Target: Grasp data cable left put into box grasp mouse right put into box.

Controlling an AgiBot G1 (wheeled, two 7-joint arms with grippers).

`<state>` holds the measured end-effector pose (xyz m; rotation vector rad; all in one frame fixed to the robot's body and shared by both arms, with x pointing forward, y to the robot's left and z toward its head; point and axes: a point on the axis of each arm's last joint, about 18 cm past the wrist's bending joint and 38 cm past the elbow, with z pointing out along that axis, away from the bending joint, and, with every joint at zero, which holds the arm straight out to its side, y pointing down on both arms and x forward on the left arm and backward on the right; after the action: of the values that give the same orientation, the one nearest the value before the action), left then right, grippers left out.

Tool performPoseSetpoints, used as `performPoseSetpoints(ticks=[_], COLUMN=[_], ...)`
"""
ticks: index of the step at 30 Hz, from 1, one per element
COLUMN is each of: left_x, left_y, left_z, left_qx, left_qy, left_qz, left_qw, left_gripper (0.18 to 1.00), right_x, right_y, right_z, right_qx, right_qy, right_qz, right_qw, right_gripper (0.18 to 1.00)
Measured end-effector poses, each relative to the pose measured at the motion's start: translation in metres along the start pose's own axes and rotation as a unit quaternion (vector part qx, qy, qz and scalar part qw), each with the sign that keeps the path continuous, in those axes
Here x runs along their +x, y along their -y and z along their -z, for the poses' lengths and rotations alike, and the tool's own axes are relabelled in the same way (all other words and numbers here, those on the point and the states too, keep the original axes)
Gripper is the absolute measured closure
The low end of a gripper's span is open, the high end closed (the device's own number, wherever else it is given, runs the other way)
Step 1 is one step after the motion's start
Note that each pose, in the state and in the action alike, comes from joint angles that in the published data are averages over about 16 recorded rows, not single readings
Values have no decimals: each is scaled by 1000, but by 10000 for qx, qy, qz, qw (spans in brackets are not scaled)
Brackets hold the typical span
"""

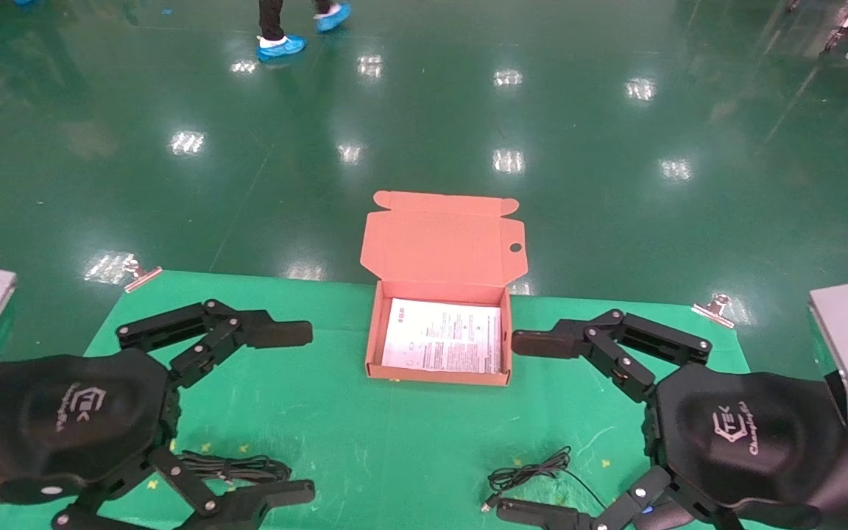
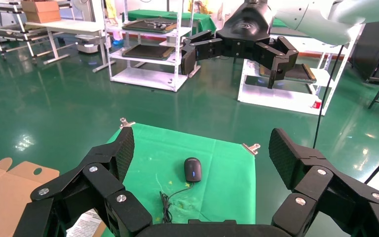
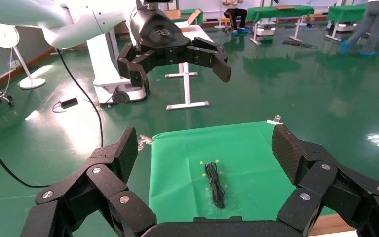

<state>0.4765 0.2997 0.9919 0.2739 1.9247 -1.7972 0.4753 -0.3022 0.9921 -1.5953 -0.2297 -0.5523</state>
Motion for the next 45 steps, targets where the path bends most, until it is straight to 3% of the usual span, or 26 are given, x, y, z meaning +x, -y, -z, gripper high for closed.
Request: performPoseSetpoints(ticks=[20, 31, 38, 45], left_x=[0, -4, -11, -22], left_y=[-1, -10, -24, -44], left_z=[0, -6, -15, -26], left_qx=[-28, -510, -1194, -2098], left_qy=[-6, -59, -150, -279], left_qz=[-7, -120, -262, -524], left_qw=[10000, 9986, 9924, 9760], left_gripper=[184, 184, 184, 184], right_x=[1, 3, 12, 26], right_y=[-1, -11, -26, -47], right_z=[0, 1, -1, -2], right_qx=[-51, -687, -1523, -2452], right_qy=[-18, -52, -8, 130], right_qz=[17, 449, 1076, 1772], right_qw=[10000, 9966, 9825, 9530], right_gripper=[178, 178, 178, 178])
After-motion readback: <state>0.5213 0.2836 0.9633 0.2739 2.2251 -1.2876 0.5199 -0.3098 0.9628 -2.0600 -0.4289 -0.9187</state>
